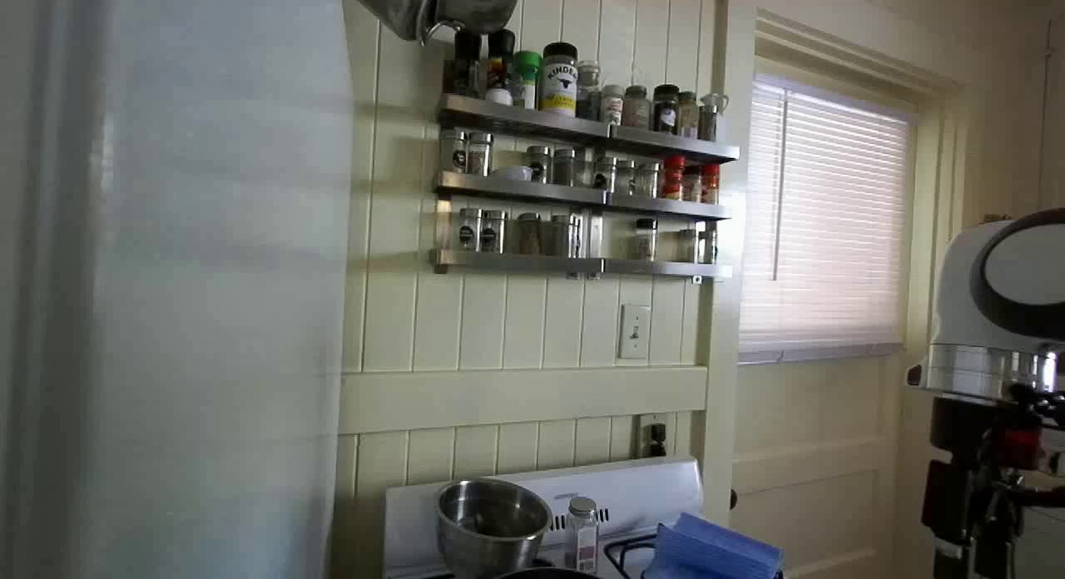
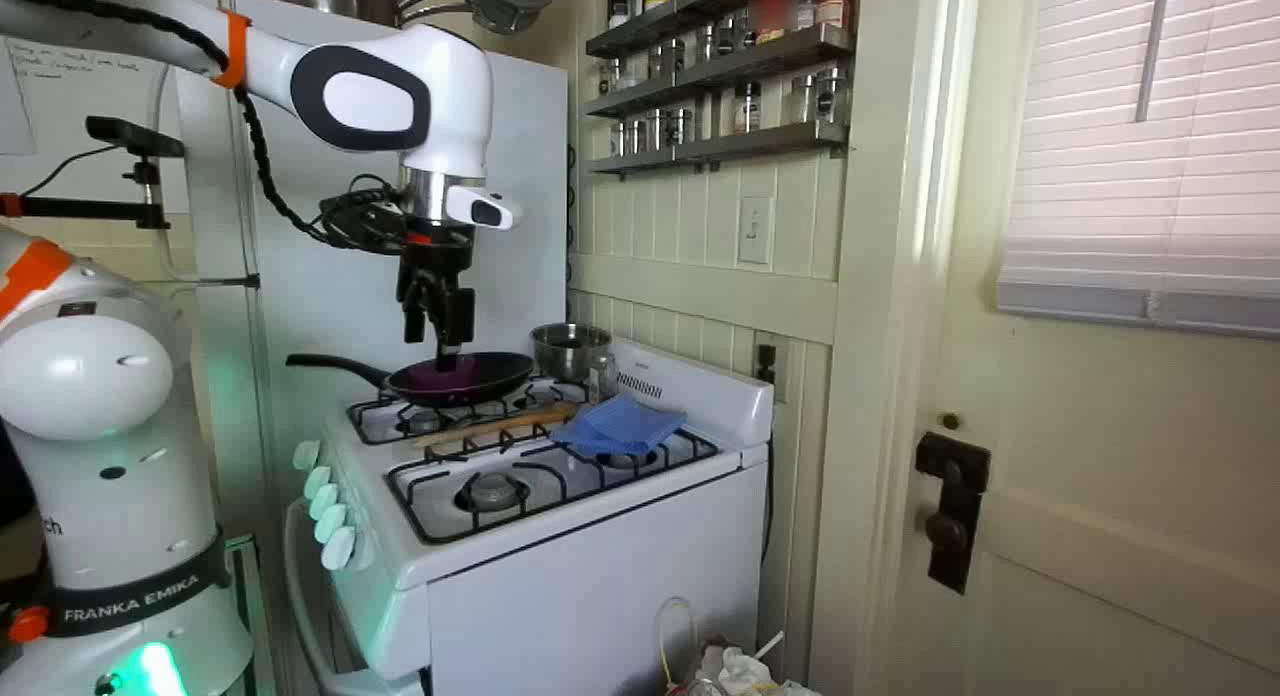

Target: Put the purple bowl in the silver bowl then move the bowl to the right.

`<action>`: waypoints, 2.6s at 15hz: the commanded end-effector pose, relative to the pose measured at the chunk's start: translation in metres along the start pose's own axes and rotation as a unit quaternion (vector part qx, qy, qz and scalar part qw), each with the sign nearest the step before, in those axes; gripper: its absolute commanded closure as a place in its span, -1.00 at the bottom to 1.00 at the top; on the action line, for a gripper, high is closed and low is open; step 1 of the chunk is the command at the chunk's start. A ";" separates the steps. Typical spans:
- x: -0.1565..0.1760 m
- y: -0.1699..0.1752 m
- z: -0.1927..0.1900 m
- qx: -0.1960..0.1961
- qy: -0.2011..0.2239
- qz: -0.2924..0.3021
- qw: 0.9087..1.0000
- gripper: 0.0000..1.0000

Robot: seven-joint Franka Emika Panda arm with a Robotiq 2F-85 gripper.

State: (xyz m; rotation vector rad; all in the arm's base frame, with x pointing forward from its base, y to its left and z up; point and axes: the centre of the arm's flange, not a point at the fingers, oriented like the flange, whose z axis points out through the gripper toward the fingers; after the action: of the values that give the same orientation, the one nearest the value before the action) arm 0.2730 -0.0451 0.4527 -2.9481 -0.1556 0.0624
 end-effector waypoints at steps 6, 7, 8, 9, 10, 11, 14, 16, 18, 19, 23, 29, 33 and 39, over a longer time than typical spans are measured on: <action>0.000 0.000 0.000 0.000 0.000 0.000 1.000 -1.00; 0.000 0.000 0.000 0.000 0.000 0.000 1.000 -1.00; 0.000 0.000 0.000 0.000 0.000 0.000 1.000 -1.00; 0.000 0.000 0.000 0.000 0.000 0.000 1.000 -1.00; 0.000 0.000 0.000 0.000 0.000 0.000 1.000 -1.00; 0.000 0.000 0.000 0.000 0.000 0.000 1.000 -1.00; 0.016 -0.009 -0.006 -0.003 0.011 -0.006 1.000 -1.00; 0.035 -0.021 -0.019 -0.012 0.024 -0.021 0.999 -1.00; 0.050 -0.034 -0.035 -0.018 0.036 -0.039 0.998 -1.00; 0.061 -0.042 -0.043 -0.019 0.038 -0.050 0.998 -1.00; 0.105 -0.077 -0.069 -0.036 0.030 -0.115 0.992 -1.00; 0.126 -0.110 -0.073 -0.057 0.027 -0.145 0.987 -1.00; 0.146 -0.122 -0.073 -0.062 0.013 -0.154 0.986 -1.00; 0.194 -0.167 -0.064 -0.070 0.110 -0.169 0.977 -1.00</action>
State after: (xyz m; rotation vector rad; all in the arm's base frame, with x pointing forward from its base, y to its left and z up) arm 0.4268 0.0943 0.5460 -3.0086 -0.6566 -0.1929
